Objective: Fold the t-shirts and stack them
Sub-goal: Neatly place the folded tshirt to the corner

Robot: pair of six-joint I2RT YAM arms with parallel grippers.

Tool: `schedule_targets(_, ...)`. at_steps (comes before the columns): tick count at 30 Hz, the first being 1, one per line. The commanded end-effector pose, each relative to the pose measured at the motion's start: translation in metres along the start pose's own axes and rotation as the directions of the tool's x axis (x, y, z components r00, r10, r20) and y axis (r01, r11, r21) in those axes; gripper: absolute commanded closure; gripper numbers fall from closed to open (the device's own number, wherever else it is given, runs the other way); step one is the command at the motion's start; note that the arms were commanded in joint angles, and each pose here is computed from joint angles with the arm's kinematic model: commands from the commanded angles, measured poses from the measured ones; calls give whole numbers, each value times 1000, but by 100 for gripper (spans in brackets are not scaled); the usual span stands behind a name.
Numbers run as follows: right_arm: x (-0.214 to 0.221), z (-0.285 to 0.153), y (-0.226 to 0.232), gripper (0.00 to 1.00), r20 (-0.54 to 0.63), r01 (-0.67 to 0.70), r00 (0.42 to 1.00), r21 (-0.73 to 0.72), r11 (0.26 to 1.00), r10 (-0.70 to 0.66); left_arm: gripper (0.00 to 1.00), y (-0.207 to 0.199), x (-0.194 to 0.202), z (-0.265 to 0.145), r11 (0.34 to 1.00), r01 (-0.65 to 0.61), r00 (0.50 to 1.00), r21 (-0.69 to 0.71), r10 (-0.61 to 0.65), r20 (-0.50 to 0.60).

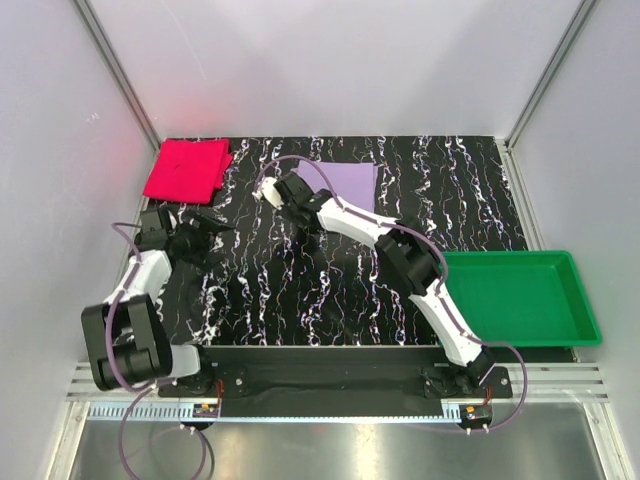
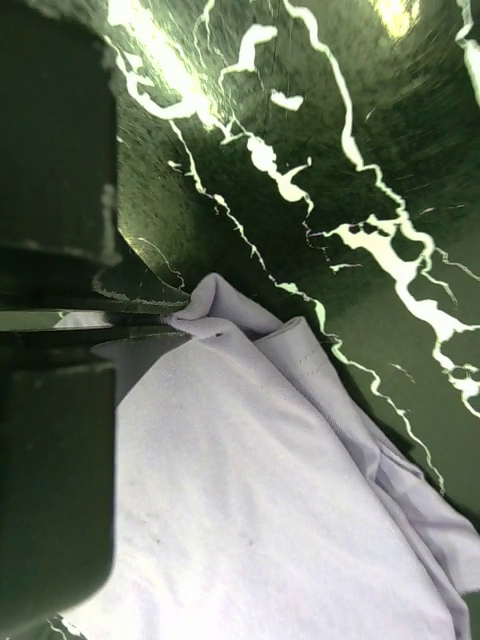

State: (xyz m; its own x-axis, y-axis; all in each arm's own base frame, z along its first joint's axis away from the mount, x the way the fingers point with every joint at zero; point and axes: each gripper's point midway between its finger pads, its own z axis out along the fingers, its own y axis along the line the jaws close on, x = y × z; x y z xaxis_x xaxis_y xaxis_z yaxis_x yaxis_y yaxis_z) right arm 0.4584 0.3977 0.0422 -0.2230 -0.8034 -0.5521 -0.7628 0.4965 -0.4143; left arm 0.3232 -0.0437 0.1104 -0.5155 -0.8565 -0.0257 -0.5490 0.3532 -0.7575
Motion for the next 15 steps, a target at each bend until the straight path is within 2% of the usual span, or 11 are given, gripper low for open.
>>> schedule_targets(1, -43, -42, -23, 100, 121, -68, 990, -3, 998, 68, 11, -49, -13, 7, 983, -37, 999, 178, 40, -9)
schedule_targets(7, -46, -58, -28, 100, 138, -117, 983, -23, 993, 120, 8, -71, -3, 65, 975, 3, 989, 223, 31, -148)
schedule_targets(8, -42, -57, -25, 100, 129, -117, 984, -30, 993, 120, 8, -87, 3, 73, 965, -8, 986, 262, 51, -158)
schedule_targets(15, -42, -70, -26, 100, 148, -152, 976, -51, 987, 158, 6, -102, 23, 129, 969, 20, 976, 247, 35, -214)
